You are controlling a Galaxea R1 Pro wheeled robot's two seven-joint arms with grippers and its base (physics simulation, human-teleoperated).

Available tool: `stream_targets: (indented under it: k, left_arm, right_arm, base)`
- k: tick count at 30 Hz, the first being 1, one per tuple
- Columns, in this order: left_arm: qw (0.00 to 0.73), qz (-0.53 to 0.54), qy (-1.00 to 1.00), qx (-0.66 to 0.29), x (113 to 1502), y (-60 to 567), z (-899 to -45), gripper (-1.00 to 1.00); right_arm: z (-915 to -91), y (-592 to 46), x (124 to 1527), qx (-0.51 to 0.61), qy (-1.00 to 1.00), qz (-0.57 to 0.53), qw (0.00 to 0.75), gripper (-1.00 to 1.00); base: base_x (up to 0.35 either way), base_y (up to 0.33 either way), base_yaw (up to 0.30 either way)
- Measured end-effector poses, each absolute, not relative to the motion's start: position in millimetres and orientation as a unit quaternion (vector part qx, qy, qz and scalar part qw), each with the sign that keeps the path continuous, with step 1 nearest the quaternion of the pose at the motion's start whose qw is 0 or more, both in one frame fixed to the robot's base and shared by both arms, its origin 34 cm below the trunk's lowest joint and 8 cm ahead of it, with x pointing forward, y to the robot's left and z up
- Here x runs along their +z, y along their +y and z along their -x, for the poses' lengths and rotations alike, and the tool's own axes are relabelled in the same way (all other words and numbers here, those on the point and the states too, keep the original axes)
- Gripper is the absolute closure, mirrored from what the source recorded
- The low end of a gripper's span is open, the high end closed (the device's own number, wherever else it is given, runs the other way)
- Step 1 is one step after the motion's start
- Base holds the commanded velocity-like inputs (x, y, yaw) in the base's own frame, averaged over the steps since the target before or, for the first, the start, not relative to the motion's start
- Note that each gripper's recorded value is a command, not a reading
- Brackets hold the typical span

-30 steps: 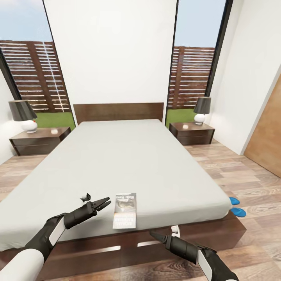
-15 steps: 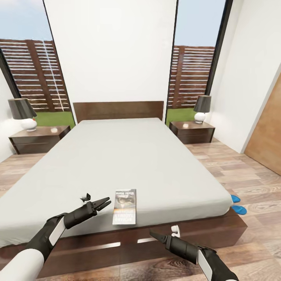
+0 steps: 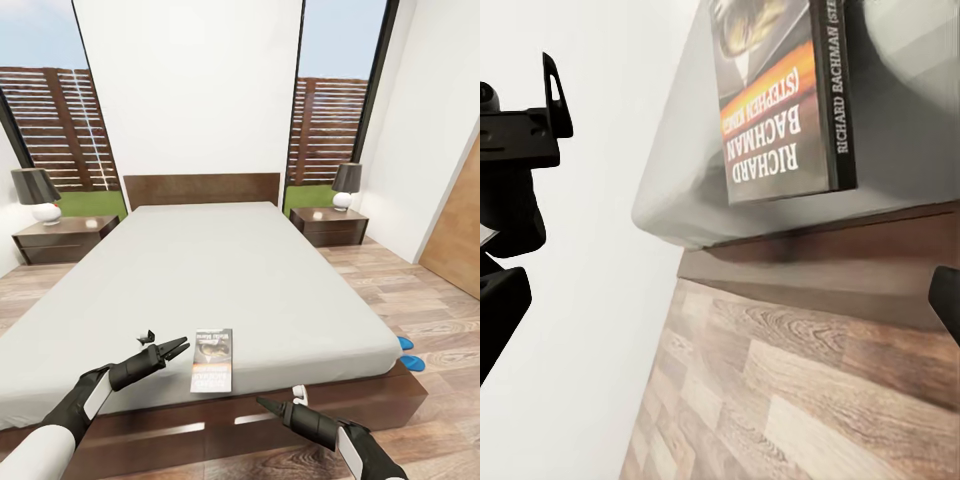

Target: In the bedroom, move the book from the bed onto either nightstand, and place the two sandals side by side next to the bed.

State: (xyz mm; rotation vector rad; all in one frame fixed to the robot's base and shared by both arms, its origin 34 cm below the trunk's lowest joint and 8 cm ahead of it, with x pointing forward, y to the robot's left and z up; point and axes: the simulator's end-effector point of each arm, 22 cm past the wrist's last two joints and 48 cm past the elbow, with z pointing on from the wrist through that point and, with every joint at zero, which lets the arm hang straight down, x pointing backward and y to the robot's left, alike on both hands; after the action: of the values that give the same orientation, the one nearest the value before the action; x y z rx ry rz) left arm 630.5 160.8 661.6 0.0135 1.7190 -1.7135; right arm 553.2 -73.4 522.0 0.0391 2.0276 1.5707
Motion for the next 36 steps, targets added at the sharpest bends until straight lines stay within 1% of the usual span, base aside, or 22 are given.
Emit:
stream_targets:
  k: [6, 13, 23, 29, 36]
  left_arm:
    - [0.35, -0.005, 0.664, -0.661, 661.6, 160.8, -630.5, -1.0]
    - [0.35, -0.005, 0.663, -0.661, 661.7, 160.8, -630.4, -1.0]
    - [0.349, -0.005, 0.664, -0.661, 661.3, 160.8, -630.5, -1.0]
    - [0.35, -0.004, 0.663, -0.662, 661.6, 160.9, -630.4, -1.0]
    - [0.35, -0.004, 0.663, -0.662, 661.5, 161.2, -630.7, -1.0]
  right_arm:
    - [-553.1, -72.8, 522.1, 0.587, 0.758, -0.015, 0.284, -1.0]
    - [-553.1, -72.7, 522.3, 0.587, 0.758, -0.015, 0.284, -1.0]
    - [-553.1, -72.6, 522.2, 0.588, 0.757, -0.015, 0.284, -1.0]
    - [-553.1, -72.7, 522.2, 0.587, 0.758, -0.015, 0.284, -1.0]
    - [-553.3, -72.7, 522.1, 0.587, 0.758, -0.015, 0.284, -1.0]
  base:
    - [0.023, 0.0, 0.0]
    - [0.186, 0.0, 0.0]
    - [0.022, 0.0, 0.0]
    - [0.197, 0.0, 0.0]
    - [0.035, 0.0, 0.0]
